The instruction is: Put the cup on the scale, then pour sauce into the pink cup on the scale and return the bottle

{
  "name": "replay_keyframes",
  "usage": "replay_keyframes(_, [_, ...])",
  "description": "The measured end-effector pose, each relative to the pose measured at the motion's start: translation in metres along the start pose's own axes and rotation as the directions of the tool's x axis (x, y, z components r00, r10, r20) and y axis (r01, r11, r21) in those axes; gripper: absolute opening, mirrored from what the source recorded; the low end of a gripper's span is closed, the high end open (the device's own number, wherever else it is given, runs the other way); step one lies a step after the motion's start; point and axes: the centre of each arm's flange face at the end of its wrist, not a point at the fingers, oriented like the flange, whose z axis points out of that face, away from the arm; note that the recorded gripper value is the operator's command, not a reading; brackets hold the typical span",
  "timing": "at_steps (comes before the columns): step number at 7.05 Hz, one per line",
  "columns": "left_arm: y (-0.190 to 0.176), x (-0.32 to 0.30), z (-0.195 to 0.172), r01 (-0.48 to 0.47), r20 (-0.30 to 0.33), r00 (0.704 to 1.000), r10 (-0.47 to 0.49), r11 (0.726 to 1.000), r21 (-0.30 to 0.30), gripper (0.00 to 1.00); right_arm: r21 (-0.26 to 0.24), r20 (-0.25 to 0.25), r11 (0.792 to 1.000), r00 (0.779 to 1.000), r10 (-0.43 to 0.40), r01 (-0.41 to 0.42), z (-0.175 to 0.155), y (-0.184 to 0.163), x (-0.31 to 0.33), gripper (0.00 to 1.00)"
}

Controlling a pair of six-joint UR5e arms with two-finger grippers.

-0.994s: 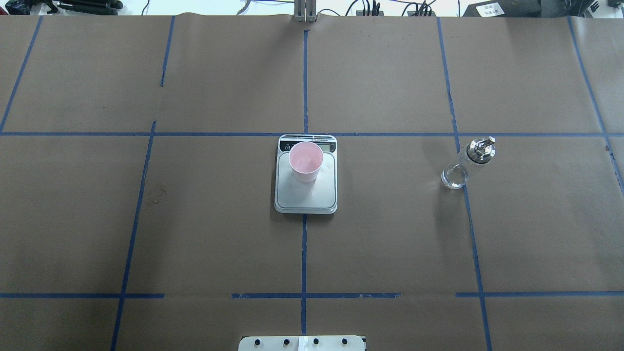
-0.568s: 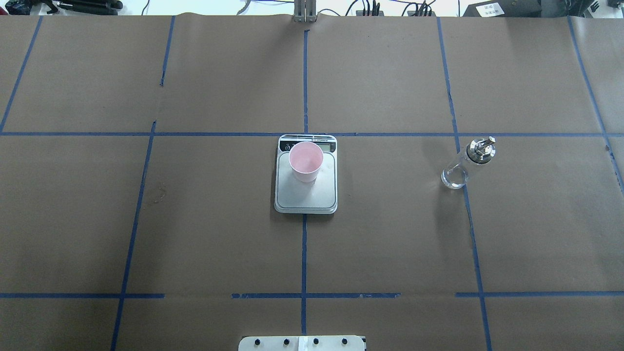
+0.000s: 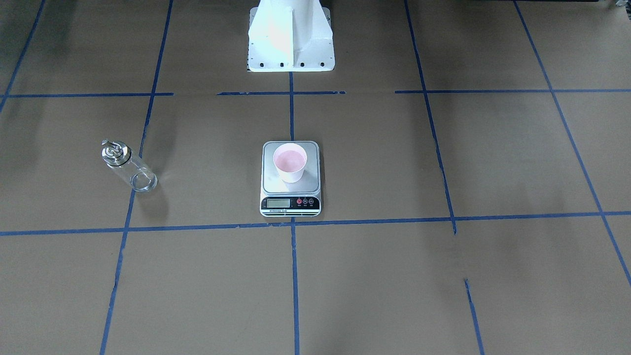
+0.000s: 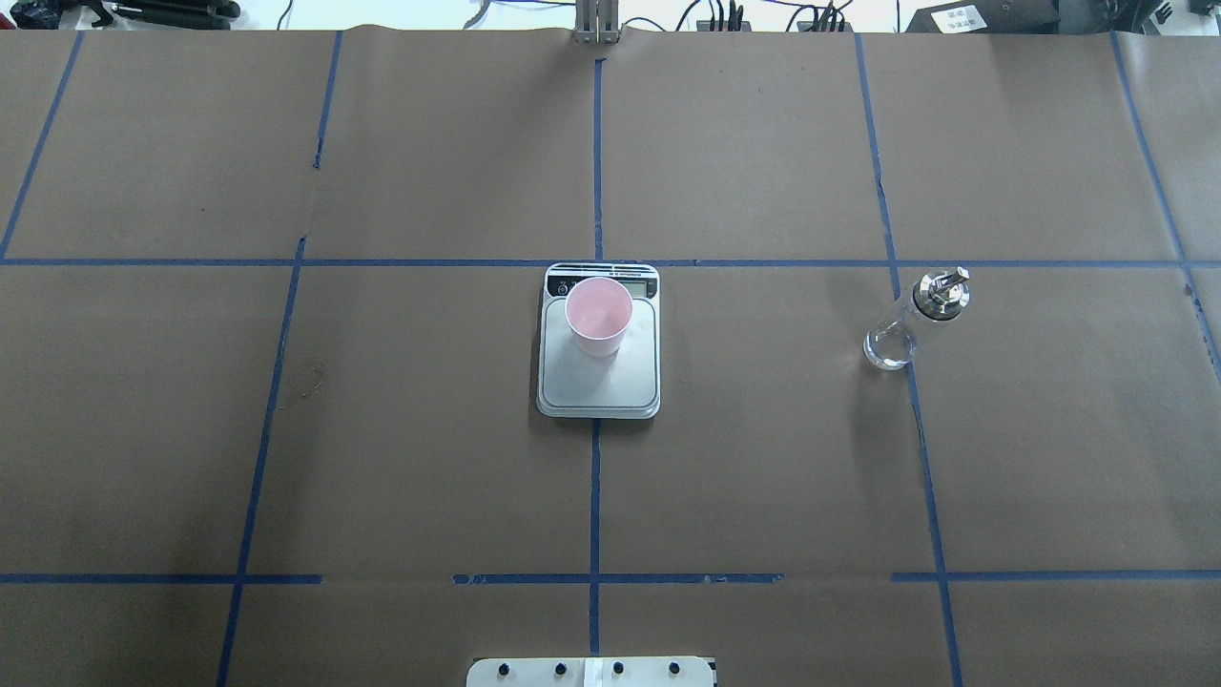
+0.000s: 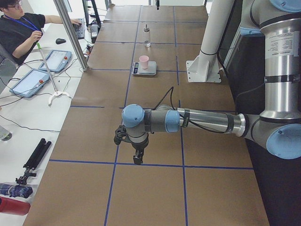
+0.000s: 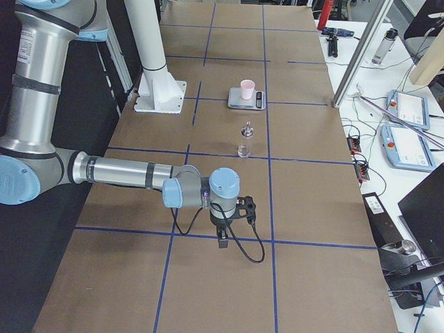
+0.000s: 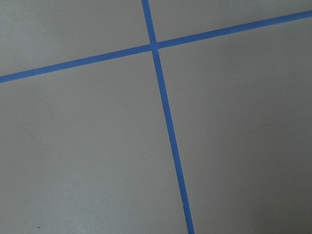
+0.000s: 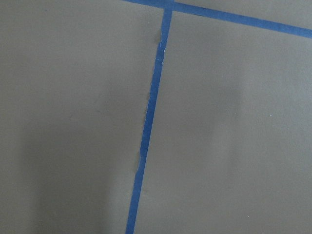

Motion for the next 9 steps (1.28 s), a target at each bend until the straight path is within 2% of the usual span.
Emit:
replay_keyframes(4, [0.003, -0.013, 0.014, 0.023, -0.007, 1.000, -0.024, 0.999, -0.027, 1.00, -0.018, 0.005, 1.000, 1.000, 0.016, -0.016, 0.008, 0.004, 0.006, 1.00])
replay_keyframes(9, [-0.003, -0.006, 0.008, -0.002, -0.013, 1.000, 0.002, 1.000, -0.005, 1.00, -0.030, 0.000, 0.999, 1.000, 0.024, -0.024, 0.013, 0.010, 0.011, 1.00])
